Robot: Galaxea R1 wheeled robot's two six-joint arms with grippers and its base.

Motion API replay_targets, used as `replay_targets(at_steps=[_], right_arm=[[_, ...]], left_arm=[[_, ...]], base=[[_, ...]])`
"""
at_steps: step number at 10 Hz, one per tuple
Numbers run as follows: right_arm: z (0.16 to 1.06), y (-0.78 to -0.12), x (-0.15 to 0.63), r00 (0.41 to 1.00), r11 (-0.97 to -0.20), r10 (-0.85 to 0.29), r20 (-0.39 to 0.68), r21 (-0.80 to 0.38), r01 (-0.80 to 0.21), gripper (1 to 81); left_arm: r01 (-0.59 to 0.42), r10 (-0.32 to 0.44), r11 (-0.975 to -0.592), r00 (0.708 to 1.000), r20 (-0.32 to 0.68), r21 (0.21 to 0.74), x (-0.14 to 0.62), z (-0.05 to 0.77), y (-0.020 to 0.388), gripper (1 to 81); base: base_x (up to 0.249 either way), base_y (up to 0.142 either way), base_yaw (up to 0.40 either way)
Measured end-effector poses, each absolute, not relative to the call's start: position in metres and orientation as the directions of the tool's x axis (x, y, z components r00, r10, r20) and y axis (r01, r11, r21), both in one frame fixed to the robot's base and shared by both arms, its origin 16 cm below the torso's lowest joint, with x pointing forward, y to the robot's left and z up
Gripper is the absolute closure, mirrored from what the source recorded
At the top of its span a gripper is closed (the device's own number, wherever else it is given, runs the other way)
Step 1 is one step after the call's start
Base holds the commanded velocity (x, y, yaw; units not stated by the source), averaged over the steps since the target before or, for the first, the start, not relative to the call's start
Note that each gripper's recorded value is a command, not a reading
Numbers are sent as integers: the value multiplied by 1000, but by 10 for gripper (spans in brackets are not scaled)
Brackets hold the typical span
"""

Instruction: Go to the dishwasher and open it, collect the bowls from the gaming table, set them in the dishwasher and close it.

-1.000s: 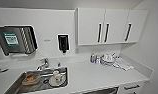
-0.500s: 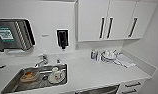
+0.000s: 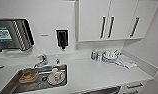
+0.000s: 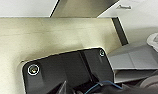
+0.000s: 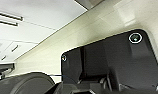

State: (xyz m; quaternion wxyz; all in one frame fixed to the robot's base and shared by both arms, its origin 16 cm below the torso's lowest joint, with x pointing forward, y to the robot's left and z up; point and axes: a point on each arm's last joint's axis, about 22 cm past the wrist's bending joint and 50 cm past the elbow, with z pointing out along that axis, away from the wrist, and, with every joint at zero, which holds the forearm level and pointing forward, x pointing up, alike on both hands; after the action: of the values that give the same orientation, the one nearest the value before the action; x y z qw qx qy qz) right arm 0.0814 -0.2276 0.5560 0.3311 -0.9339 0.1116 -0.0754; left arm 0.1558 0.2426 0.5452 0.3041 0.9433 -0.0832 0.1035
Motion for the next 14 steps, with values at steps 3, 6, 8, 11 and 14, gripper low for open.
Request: replay_targets(at_steps=[3, 6, 8, 11, 14], right_arm=[[558, -236, 122, 955, -752, -275, 114, -644, -139, 10], [556, -238, 147, 951, -749, -273, 148, -653, -114, 10], [552, -238, 167, 945, -748, -275, 176, -656, -95, 10], [542, -238, 190, 938, -746, -280, 204, -661, -79, 10], [531, -246, 206, 931, -740, -314, 187, -662, -116, 10]], left_arm=[[-256, -88, -792, 946, 312, 555, 203, 567, 253, 10], [-292, -91, -792, 925, 369, 536, 242, 592, 275, 10], [-327, -83, -776, 901, 426, 540, 276, 618, 275, 10], [-394, -82, -717, 867, 491, 575, 298, 666, 255, 10], [-469, -112, -660, 833, 541, 586, 299, 703, 242, 10]], base=[[0, 0, 0], [0, 0, 0], [0, 0, 0], [0, 0, 0], [0, 0, 0]])
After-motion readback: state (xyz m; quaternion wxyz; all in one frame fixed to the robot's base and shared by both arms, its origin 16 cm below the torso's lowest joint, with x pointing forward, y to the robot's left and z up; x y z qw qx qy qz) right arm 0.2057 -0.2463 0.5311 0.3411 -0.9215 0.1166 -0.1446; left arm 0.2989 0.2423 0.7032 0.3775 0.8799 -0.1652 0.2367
